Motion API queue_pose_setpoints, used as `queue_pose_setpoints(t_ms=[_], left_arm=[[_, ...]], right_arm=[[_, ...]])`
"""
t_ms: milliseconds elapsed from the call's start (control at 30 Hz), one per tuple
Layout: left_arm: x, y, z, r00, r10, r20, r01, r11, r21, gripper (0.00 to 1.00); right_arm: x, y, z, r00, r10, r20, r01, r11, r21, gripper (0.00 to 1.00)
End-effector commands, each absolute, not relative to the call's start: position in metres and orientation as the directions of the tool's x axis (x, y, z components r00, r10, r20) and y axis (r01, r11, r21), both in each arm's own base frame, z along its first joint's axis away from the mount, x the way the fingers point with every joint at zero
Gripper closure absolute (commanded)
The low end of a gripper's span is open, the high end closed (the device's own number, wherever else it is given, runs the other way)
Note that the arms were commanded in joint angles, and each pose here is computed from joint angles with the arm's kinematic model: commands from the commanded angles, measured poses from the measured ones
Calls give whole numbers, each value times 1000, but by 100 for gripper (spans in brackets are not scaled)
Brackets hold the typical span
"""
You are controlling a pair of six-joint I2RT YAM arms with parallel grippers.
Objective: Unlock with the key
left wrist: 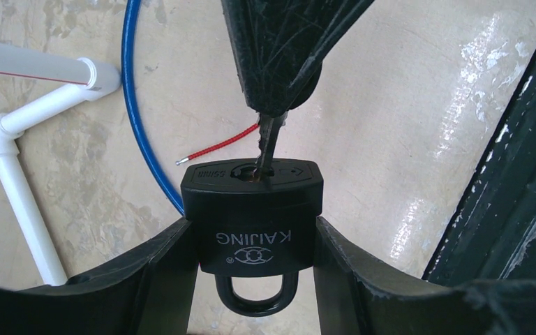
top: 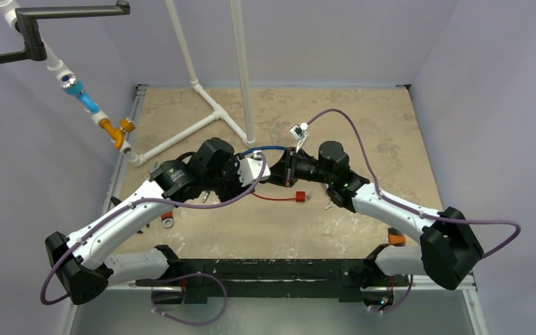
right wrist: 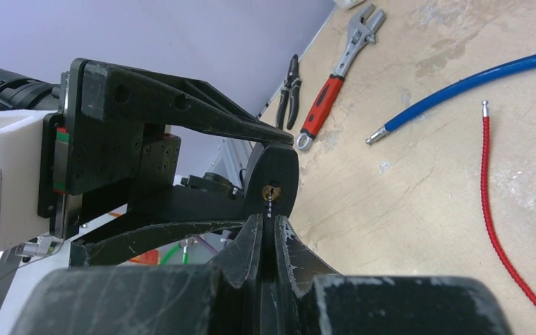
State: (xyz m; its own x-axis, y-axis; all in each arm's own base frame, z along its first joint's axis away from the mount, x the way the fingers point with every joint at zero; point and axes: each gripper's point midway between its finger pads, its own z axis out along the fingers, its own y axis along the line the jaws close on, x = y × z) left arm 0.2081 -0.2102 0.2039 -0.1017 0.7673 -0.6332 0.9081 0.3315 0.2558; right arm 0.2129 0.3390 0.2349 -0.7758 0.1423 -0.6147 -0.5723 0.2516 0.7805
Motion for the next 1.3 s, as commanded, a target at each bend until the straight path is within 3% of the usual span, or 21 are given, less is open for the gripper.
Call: queue_pose_setpoints(t_ms=[0,400,733,1267], left_arm=[[248,-261,317,86,470,-878,827,458,326,100],[214,-271,305,113,458,-881,917,292,270,100],[207,-268,316,228,433,-872,904,239,355,100],[214,-274,306,213,436,-874,905,250,345,100]], right_arm=[[170,353,241,-799,18,-600,-597,93,797,100],[166,345,248,-805,12,-594,-594,-21,804,100],[167,346,245,-814,-2,-580,-580,-1,814,100],[192,340,241,-851,32,-524,-497,268,825,100]])
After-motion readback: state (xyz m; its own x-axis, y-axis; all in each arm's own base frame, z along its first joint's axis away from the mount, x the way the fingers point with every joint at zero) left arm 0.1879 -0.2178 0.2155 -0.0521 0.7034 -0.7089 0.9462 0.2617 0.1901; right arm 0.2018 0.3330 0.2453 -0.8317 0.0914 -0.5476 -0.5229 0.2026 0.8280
